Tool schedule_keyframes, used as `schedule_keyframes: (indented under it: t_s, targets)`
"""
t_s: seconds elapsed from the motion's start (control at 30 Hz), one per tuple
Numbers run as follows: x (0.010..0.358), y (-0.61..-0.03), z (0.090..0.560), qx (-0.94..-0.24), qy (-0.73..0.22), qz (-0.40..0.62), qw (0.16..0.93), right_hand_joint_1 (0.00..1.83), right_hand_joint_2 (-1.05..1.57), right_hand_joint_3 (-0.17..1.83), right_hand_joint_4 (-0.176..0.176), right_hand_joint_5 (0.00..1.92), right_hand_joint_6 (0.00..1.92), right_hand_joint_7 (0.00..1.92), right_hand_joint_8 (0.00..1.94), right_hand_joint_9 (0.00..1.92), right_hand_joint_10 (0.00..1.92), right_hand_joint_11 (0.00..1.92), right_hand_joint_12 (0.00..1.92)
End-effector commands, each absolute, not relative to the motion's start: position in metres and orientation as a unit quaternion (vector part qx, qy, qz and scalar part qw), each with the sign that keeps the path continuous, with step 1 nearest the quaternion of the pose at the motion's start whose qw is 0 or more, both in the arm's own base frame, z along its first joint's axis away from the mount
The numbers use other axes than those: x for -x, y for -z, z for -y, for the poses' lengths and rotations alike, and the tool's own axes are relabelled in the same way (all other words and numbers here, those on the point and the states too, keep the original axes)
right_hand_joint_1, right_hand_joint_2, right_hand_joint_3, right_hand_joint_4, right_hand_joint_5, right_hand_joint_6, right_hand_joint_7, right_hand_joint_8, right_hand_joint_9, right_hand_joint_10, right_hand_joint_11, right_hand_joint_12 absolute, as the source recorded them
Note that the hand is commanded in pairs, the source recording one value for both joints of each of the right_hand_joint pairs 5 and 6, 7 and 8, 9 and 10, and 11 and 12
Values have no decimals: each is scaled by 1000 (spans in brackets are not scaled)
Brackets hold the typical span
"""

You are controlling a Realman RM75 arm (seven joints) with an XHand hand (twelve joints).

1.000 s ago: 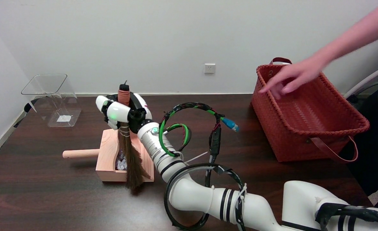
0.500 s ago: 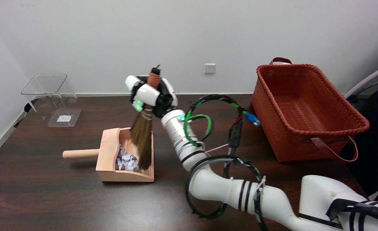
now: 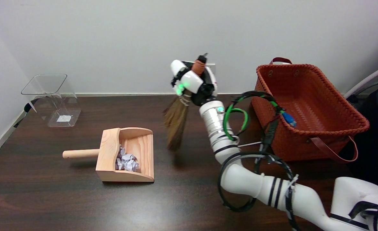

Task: Sweep the paper into the dustpan.

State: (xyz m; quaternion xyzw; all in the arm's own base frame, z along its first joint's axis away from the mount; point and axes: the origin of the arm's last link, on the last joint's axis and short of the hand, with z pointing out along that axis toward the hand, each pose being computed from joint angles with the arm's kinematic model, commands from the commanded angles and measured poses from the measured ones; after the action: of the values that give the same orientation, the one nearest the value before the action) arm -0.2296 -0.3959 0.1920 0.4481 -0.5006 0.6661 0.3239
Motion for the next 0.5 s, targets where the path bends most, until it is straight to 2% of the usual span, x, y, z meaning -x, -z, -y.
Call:
schedule_keyframes:
  t_s: [0.03,0.5]
  targets:
    - [222,-254,377,-466,-682,449,341,1018,1499,1116,0,1920,1920,1920,1920,1920,1920,1792,1792]
    - [226,-241,362,-517,-642,453,340,1030,1556,869,0,1920,1920,1920,1920,1920,1920,1729,1729]
